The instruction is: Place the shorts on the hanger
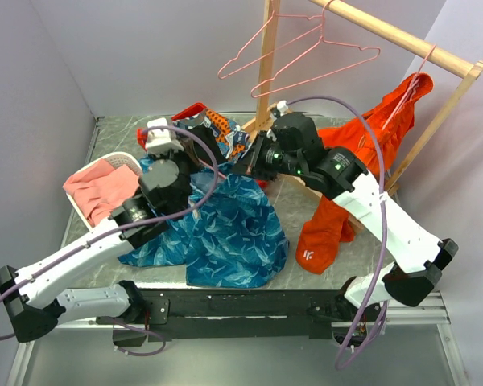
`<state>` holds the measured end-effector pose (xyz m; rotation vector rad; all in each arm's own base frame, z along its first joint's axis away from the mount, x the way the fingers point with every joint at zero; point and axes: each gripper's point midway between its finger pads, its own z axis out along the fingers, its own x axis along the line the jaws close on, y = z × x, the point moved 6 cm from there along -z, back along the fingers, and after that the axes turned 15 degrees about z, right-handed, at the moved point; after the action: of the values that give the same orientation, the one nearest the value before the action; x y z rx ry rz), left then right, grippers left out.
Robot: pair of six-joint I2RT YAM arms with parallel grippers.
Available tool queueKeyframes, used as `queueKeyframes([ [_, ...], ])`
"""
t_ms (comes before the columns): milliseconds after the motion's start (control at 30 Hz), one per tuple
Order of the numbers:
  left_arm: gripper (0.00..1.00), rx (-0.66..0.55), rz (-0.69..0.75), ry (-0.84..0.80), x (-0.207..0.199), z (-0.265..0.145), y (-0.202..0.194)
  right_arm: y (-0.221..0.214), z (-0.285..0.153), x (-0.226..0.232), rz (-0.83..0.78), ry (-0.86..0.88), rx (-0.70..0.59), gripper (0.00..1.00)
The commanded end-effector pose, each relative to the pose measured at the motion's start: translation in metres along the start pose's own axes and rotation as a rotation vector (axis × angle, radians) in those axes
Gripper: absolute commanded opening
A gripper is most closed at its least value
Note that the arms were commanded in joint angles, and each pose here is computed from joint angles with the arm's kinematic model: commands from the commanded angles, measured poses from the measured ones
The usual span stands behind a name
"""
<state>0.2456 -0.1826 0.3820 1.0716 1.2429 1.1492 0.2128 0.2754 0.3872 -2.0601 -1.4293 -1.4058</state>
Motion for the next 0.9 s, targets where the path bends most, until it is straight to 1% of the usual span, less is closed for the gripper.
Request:
queueKeyframes([
  [0,0.01,-0.053,-0.045,-0.03,0.0,-0.005,0.065,0.015,-0.023,0.017,-0.044,0.078,-0.045,0.0],
  [33,0.01,-0.045,-0.027,-0.063,-0.006,-0.005,0.069,0.016,-0.03,0.021,-0.065,0.095,-0.052,0.0],
  [67,0.01,-0.016,0.024,-0.083,-0.007,-0.006,0.068,0.018,-0.035,0.022,-0.083,0.103,-0.061,0.0],
  [100,0.01,-0.033,0.008,-0.105,-0.008,-0.009,0.089,0.018,-0.044,0.025,-0.123,0.126,-0.061,0.0],
  [167,0.01,0.019,0.07,-0.163,-0.017,-0.008,0.087,0.017,-0.055,0.034,-0.182,0.191,-0.051,0.2],
  [200,0.01,0.006,0.052,-0.185,-0.018,-0.011,0.104,0.017,-0.061,0.036,-0.232,0.215,-0.053,0.3],
  [233,0.01,0.021,0.069,-0.212,-0.024,-0.01,0.103,0.019,-0.073,0.039,-0.258,0.238,-0.081,0.5],
  [267,0.01,0.026,0.07,-0.241,-0.027,-0.012,0.107,0.021,-0.079,0.039,-0.287,0.248,-0.098,0.57],
  [300,0.01,0.039,0.083,-0.262,-0.027,-0.016,0.113,0.022,-0.09,0.038,-0.35,0.266,-0.126,0.62],
  [333,0.01,0.055,0.099,-0.281,-0.032,-0.015,0.111,0.024,-0.093,0.035,-0.373,0.256,-0.152,0.67],
  [367,0.01,0.053,0.103,-0.297,-0.032,-0.018,0.117,0.025,-0.097,0.033,-0.401,0.263,-0.164,0.69],
  [400,0.01,0.072,0.123,-0.313,-0.035,-0.02,0.114,0.024,-0.109,0.031,-0.454,0.285,-0.185,0.69],
  [467,0.01,0.079,0.134,-0.335,-0.038,-0.023,0.116,0.016,-0.112,0.025,-0.523,0.312,-0.15,0.7],
  [500,0.01,0.086,0.142,-0.357,-0.04,-0.026,0.115,0.015,-0.12,0.022,-0.568,0.322,-0.155,0.71],
  [600,0.01,0.089,0.155,-0.363,-0.045,-0.028,0.115,0.008,-0.129,0.013,-0.637,0.334,-0.13,0.71],
  [633,0.01,0.094,0.169,-0.355,-0.046,-0.028,0.112,0.004,-0.131,0.01,-0.647,0.321,-0.106,0.72],
  [700,0.01,0.108,0.185,-0.347,-0.051,-0.026,0.107,0.004,-0.132,0.005,-0.671,0.271,-0.113,0.72],
  [733,0.01,0.115,0.187,-0.345,-0.053,-0.026,0.105,-0.002,-0.134,0.002,-0.685,0.239,-0.089,0.72],
  [767,0.01,0.116,0.19,-0.34,-0.055,-0.025,0.104,-0.004,-0.133,0.0,-0.693,0.213,-0.09,0.73],
  [800,0.01,0.122,0.195,-0.334,-0.058,-0.024,0.1,0.0,-0.128,-0.005,-0.691,0.145,-0.132,0.74],
  [833,0.01,0.127,0.194,-0.315,-0.058,-0.023,0.099,-0.009,-0.126,-0.009,-0.706,0.113,-0.101,0.75],
  [867,0.01,0.128,0.191,-0.31,-0.059,-0.023,0.099,-0.011,-0.123,-0.012,-0.708,0.087,-0.097,0.76],
])
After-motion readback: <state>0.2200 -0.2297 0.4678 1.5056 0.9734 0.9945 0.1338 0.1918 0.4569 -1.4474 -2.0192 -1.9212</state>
